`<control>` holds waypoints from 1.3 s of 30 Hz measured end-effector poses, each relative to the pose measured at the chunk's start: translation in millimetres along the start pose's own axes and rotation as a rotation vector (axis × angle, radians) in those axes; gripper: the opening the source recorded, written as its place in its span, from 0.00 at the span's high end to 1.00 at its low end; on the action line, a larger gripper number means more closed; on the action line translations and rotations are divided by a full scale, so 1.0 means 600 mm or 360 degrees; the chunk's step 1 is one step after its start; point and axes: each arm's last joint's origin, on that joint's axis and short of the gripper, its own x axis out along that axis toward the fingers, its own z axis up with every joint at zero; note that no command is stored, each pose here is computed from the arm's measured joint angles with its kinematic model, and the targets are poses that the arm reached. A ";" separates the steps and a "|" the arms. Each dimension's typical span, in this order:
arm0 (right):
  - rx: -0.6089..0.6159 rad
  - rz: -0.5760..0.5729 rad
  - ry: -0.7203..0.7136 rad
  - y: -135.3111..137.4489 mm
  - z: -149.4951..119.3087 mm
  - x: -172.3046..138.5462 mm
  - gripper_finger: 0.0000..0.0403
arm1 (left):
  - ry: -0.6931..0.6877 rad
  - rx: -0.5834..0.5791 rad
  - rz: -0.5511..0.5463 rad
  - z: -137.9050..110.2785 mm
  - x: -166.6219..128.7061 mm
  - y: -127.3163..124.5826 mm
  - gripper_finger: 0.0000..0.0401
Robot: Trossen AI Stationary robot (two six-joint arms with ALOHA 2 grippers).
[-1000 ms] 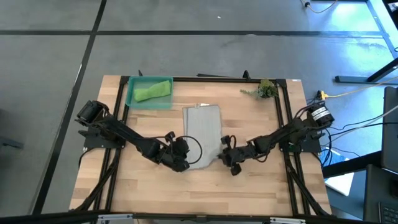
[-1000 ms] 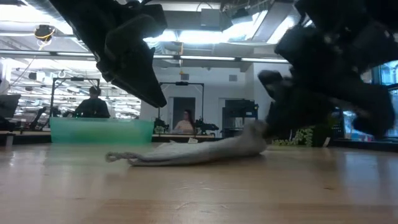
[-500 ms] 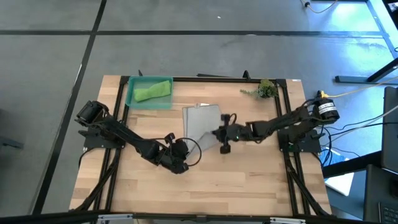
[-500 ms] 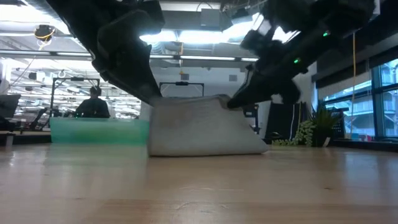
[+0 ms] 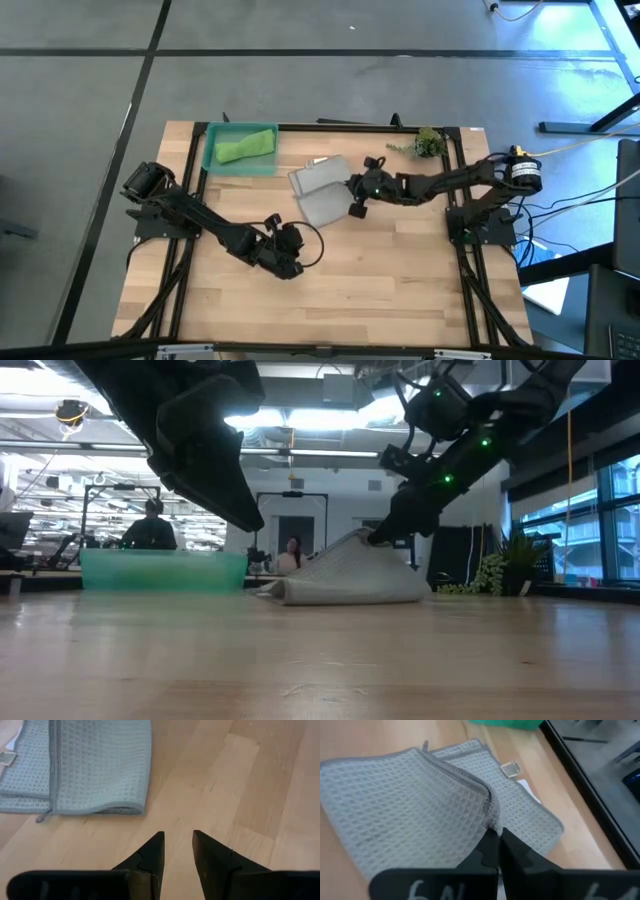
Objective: Roll microfiber towels into tight, uniform cylinder then place into a basket
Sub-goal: Roll the gray towel
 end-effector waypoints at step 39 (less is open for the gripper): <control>0.0138 0.0245 0.0107 -0.022 -0.017 0.008 0.62 | -0.0030 0.0007 0.0277 0.050 0.052 0.072 0.76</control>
